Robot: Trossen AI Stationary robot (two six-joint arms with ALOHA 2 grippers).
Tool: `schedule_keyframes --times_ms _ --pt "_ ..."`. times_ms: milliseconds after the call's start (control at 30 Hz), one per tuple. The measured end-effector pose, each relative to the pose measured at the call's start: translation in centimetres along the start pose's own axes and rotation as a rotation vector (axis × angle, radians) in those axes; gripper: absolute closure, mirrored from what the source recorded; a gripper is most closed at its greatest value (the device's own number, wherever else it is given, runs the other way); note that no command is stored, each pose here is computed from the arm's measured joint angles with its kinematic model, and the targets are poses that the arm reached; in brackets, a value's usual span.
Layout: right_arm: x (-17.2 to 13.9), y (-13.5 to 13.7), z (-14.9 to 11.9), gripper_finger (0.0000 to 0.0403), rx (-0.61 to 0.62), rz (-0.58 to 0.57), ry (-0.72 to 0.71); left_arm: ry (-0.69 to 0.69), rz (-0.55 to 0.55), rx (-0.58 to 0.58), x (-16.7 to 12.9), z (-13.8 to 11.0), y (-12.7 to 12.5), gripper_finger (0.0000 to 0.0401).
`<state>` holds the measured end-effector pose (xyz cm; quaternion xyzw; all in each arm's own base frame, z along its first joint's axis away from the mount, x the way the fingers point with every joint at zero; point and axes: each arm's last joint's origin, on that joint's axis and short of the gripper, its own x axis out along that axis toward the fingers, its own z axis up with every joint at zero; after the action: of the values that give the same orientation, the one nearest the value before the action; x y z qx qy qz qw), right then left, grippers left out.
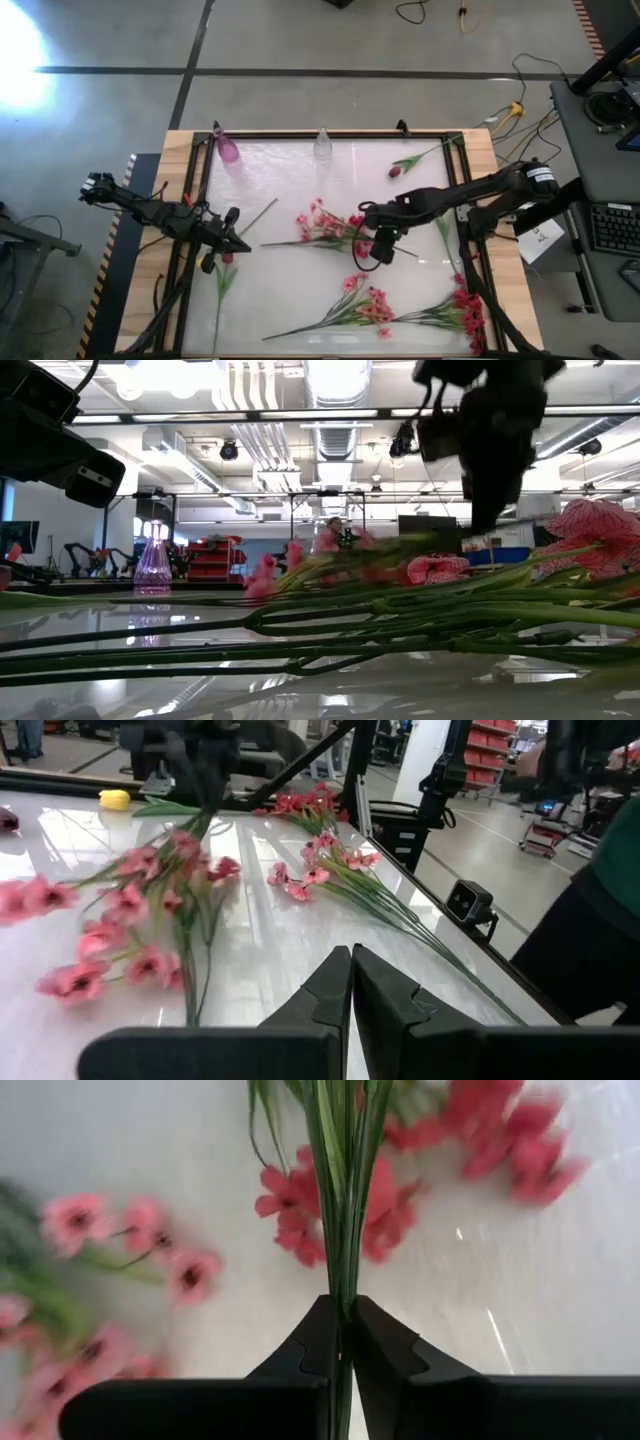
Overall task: Sort flowers into vase by color
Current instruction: Put the top pink flowers into the transparent vase
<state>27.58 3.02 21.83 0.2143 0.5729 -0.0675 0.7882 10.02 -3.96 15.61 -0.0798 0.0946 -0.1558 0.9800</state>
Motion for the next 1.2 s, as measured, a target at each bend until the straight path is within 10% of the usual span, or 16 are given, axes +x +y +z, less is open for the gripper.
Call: schedule_keyframes --times_ms 233,400,833,1200 --pt "-5.2 2.1 3.2 0.0387 -0.07 0.098 -0.132 -0.086 0.103 -0.034 0.0 0.7 0.2 0.0401" --pt "-6.9 1.2 7.1 0.0387 -0.073 0.061 -0.502 -0.29 0.082 -0.205 -0.3 2.5 0.0 0.0401" --pt "-9.0 -12.8 15.5 0.0388 -0.012 -0.177 -1.446 -0.796 -0.053 -0.391 -2.7 6.7 -0.5 0.0401" --pt "-3.9 -19.2 19.0 0.0388 -0.003 -0.275 -1.618 -0.781 0.221 -0.438 -1.6 6.2 0.2 0.0401"
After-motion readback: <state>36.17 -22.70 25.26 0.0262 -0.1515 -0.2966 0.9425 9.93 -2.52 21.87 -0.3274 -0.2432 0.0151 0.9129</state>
